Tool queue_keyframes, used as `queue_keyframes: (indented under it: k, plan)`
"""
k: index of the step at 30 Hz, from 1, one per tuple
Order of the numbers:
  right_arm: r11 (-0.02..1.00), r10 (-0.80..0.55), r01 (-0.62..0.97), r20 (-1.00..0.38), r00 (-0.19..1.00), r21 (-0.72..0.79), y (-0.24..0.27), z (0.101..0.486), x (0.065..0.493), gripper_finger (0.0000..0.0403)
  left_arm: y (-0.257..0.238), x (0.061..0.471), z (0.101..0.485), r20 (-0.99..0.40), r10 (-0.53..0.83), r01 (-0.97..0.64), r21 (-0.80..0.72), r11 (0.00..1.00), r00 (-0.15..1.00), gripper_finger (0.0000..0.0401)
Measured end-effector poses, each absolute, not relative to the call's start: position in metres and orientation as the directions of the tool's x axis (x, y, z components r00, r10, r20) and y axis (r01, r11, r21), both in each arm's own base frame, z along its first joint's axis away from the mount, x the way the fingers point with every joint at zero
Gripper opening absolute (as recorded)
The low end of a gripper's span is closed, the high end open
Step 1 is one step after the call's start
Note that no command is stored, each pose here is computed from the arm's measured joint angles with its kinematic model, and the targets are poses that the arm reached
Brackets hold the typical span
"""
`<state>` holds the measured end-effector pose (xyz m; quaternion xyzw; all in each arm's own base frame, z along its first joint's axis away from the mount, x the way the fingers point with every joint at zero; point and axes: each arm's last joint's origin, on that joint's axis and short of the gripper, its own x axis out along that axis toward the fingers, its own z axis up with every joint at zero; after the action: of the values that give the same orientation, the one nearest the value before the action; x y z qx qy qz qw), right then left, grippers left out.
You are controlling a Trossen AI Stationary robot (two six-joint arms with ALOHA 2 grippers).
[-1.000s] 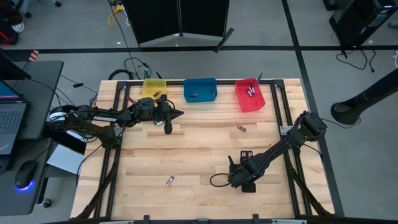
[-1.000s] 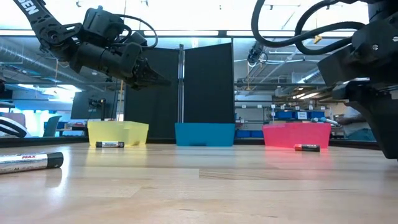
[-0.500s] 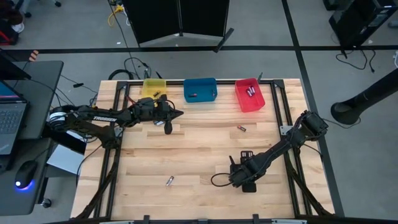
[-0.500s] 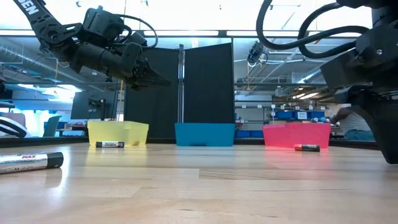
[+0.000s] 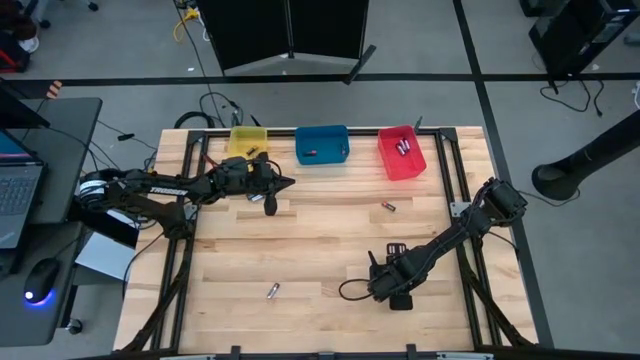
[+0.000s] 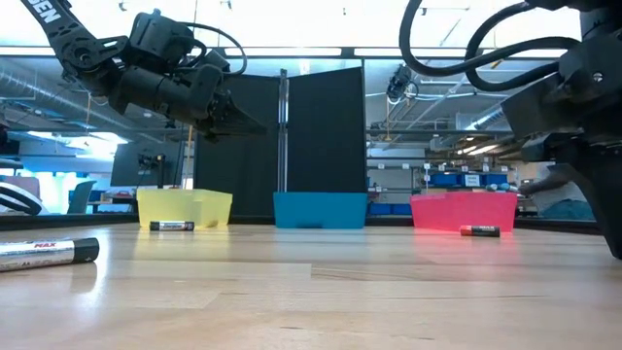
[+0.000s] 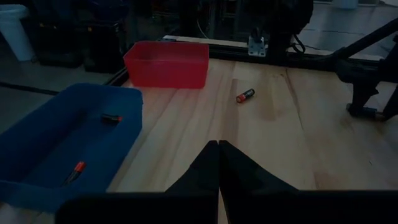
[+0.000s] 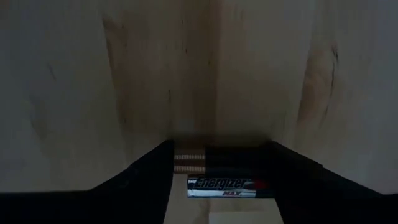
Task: Sort batteries
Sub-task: Put the black battery into the yellow bin
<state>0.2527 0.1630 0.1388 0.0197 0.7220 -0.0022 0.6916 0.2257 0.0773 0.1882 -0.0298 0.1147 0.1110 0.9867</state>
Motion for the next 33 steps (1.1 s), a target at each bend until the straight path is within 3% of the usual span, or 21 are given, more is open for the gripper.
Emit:
queue_keyframes:
  k: [8,21,28,33]
  plan:
    - [1.000,-0.018,0.012,-1.000,-0.015,-0.018,0.160,0.148,0.262,0.0240,0.081,0.224,0.188,-0.231,0.229,-0.259,-0.111,0.959,0.946,0.0010]
    - [0.953,-0.282,-0.122,-0.959,-0.013,-0.278,0.114,0.176,0.284,0.0236,0.093,0.220,0.190,-0.225,0.207,-0.273,-0.324,0.906,0.952,0.0010]
    - [0.857,-0.482,-0.150,-0.870,0.103,-0.492,0.063,0.195,0.300,0.0237,0.095,0.219,0.191,-0.204,0.145,-0.223,-0.442,0.869,0.968,0.0010]
    - [0.811,-0.534,-0.088,-0.793,0.294,-0.579,0.034,0.225,0.313,0.0237,0.092,0.221,0.199,-0.128,0.020,-0.080,-0.483,0.872,0.992,0.0010]
